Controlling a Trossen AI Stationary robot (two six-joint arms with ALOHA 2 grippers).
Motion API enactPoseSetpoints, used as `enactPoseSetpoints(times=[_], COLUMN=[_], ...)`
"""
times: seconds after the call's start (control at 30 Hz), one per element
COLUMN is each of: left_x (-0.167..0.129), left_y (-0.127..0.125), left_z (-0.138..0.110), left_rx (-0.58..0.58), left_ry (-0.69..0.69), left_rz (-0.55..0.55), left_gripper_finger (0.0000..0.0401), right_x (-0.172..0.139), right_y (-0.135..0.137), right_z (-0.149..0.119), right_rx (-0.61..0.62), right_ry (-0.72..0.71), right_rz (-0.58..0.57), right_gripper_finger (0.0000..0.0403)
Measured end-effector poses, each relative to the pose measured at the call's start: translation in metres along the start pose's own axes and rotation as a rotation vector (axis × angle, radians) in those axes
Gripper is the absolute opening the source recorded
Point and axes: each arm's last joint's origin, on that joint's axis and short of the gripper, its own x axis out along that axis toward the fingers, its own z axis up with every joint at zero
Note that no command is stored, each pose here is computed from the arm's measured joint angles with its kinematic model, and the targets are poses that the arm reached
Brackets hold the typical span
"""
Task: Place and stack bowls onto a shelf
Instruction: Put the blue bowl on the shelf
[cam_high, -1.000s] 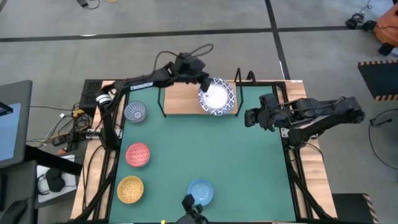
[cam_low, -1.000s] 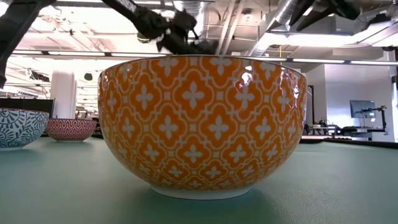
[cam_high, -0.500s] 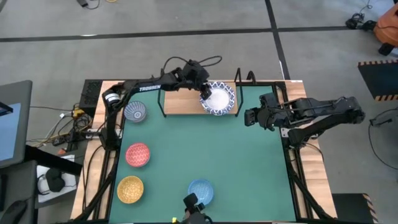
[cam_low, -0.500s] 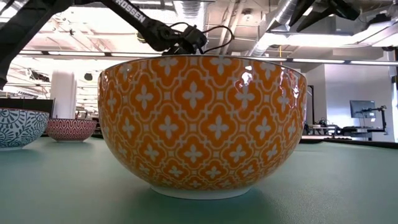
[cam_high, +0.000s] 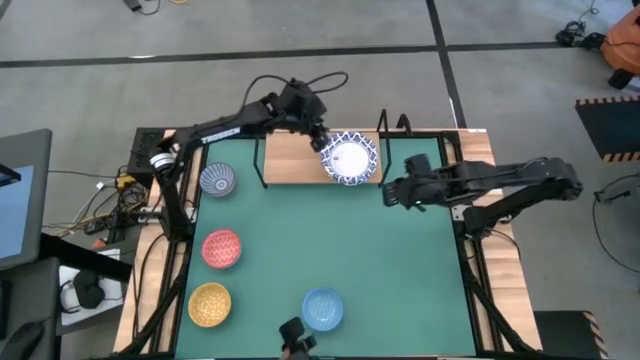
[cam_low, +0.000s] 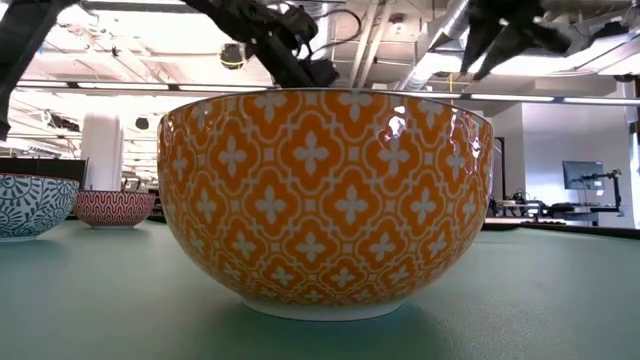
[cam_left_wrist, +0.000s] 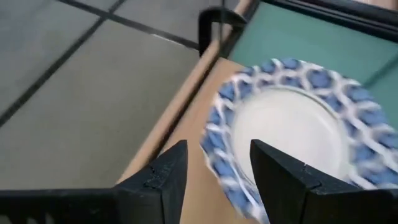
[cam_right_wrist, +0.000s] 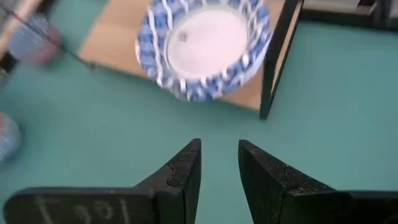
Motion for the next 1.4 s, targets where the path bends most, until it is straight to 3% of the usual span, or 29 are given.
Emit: enactPoseSetpoints(times=[0.1, 0.23, 0.57, 0.73, 0.97, 1.17, 1.4], left_x=[-0.019, -0.037, -0.136, -0.167, -0.197, -0.219, -0.232], left_y=[-0.011, -0.043, -0.135, -0.166, -0.206, -0.227, -0.237], left_z=[-0.005, -0.034, -0.105, -0.132, -0.15, -0.16, -0.156], left_rx=[-0.008, -0.044, -0.215, -0.242, -0.306, -0.317, -0.236], left_ry=[0.04, 0.084, -0.137, -0.145, -0.158, -0.158, -0.248], left_rz=[-0.021, -0.078, -0.188, -0.242, -0.354, -0.479, -0.567], left_gripper_finger=[0.016, 0.016, 0.016, 0.016, 0.016, 0.016, 0.016], right_x=[0.016, 0.029, 0.034, 0.038, 0.048, 0.044, 0.034], right_y=[0.014, 0.04, 0.089, 0.105, 0.121, 0.13, 0.129], right_z=[-0.013, -0.034, -0.113, -0.146, -0.171, -0.186, -0.195], right_rx=[-0.003, -0.078, -0.202, -0.204, -0.216, -0.455, -0.566], right_ry=[0.069, 0.126, 0.257, 0.282, 0.287, 0.294, 0.216], right_rz=[0.074, 0.193, 0.392, 0.47, 0.562, 0.72, 0.758], right_gripper_finger=[0.0133, 0.0143, 0.0183, 0.0198, 0.0198, 0.0179, 0.0157])
